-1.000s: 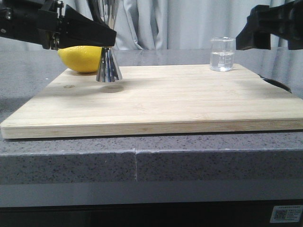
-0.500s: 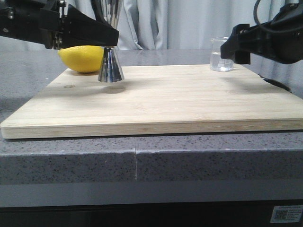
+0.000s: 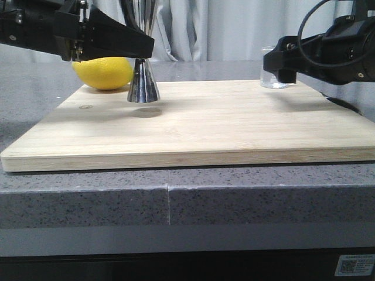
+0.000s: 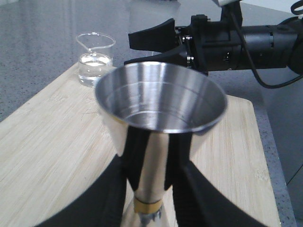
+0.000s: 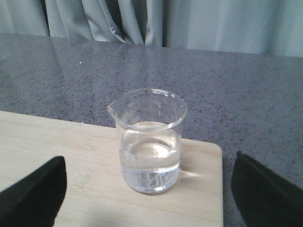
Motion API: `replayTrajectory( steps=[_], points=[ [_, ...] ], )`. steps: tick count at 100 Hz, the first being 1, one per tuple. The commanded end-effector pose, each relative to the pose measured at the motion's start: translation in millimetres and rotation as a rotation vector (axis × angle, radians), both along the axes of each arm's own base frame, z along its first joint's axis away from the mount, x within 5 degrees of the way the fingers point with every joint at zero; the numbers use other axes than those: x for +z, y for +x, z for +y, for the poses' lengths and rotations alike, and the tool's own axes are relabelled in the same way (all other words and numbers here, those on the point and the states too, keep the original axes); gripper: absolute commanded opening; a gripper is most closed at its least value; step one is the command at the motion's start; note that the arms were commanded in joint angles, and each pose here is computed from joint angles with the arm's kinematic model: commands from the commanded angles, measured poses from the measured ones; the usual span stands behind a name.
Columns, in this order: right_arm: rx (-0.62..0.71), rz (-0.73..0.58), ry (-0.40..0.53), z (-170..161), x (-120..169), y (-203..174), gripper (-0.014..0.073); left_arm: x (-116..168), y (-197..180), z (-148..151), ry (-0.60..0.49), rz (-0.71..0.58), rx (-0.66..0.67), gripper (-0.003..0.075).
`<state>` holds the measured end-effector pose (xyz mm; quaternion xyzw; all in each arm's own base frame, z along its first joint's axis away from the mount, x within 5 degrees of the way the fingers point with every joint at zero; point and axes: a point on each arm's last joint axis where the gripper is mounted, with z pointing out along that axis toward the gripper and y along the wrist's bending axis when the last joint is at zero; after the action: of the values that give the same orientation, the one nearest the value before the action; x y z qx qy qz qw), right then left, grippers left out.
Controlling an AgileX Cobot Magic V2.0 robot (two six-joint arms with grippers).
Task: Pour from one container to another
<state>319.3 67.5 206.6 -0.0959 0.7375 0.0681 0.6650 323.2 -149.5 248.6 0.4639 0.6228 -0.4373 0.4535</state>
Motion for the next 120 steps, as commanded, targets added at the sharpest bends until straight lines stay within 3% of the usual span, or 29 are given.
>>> replayTrajectory(
  steps=[1, 57, 92, 120],
  points=[
    [0.012, -0.152, 0.029, 3, 25, 5, 0.0638, 31, -8, -4, -0.131, -0.052, -0.065, 0.0189],
    [0.021, -0.133, 0.02, 11, 33, 43, 0.0637, 31, -8, -4, -0.13, -0.054, -0.066, 0.0189],
    [0.022, -0.126, 0.024, 12, 29, 46, 0.0634, 31, -8, -4, -0.13, -0.054, -0.066, 0.0189],
    [0.022, -0.126, 0.025, 12, 29, 46, 0.0413, 31, -8, -4, -0.13, -0.054, -0.066, 0.0189]
  ],
)
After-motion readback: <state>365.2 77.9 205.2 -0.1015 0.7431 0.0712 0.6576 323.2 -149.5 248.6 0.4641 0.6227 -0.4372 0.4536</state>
